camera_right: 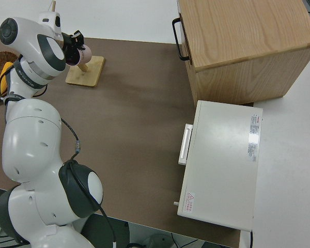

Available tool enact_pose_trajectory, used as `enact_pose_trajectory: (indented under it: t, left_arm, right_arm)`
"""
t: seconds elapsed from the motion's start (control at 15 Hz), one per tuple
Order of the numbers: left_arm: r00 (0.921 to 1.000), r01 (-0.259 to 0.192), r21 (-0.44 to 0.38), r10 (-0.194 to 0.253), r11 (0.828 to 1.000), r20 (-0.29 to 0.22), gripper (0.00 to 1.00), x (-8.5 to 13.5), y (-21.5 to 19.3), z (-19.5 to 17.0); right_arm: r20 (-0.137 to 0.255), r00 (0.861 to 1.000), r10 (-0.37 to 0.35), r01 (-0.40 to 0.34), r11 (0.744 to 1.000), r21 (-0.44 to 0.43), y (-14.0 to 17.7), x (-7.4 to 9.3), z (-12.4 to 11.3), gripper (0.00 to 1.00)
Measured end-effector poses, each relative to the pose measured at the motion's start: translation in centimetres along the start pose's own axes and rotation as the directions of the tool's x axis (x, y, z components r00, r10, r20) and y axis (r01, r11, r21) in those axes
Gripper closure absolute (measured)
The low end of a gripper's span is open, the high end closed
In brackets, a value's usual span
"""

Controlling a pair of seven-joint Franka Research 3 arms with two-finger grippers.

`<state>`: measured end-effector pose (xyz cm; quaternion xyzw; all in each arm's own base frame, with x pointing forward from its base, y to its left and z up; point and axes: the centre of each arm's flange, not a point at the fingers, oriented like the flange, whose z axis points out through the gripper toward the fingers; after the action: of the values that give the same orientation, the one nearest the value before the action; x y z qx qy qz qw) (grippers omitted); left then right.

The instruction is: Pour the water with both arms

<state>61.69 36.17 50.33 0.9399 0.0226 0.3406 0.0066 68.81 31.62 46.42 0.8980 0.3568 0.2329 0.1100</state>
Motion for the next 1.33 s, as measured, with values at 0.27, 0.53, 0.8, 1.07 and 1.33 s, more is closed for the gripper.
enact_pose_trajectory:
  t: [0.27,0.53,0.8,1.07,1.33]
  left_arm:
    - [1.0,-0.002,-0.002,0.002,1.0,0.0,0.37,0.1,0.1,-0.3]
    - [1.0,-0.001,-0.01,0.001,1.0,0.004,0.37,0.4,0.2,-1.0]
    - [1.0,-0.003,-0.012,0.003,1.0,0.003,0.37,0.7,0.4,-2.2]
    - [1.0,-0.003,-0.021,0.003,1.0,0.008,0.37,1.0,0.7,-3.0]
    - [0.9996,-0.008,-0.018,0.009,1.0,0.025,0.37,1.7,1.2,-4.8]
  right_arm:
    - [0.019,1.0,0.002,-0.002,1.0,0.001,0.2,-0.2,-0.1,0.91]
    - [0.024,1.0,0.009,-0.009,1.0,-0.005,0.8,-0.3,-0.8,0.91]
    - [0.038,0.999,0.006,-0.006,1.0,-0.01,1.6,-0.6,-1.4,0.91]
    - [0.05,0.999,-0.001,0.002,1.0,-0.018,3.2,-1.4,-1.4,0.91]
    - [0.082,0.997,-0.013,0.014,1.0,-0.02,4.8,-2.6,-1.7,0.91]
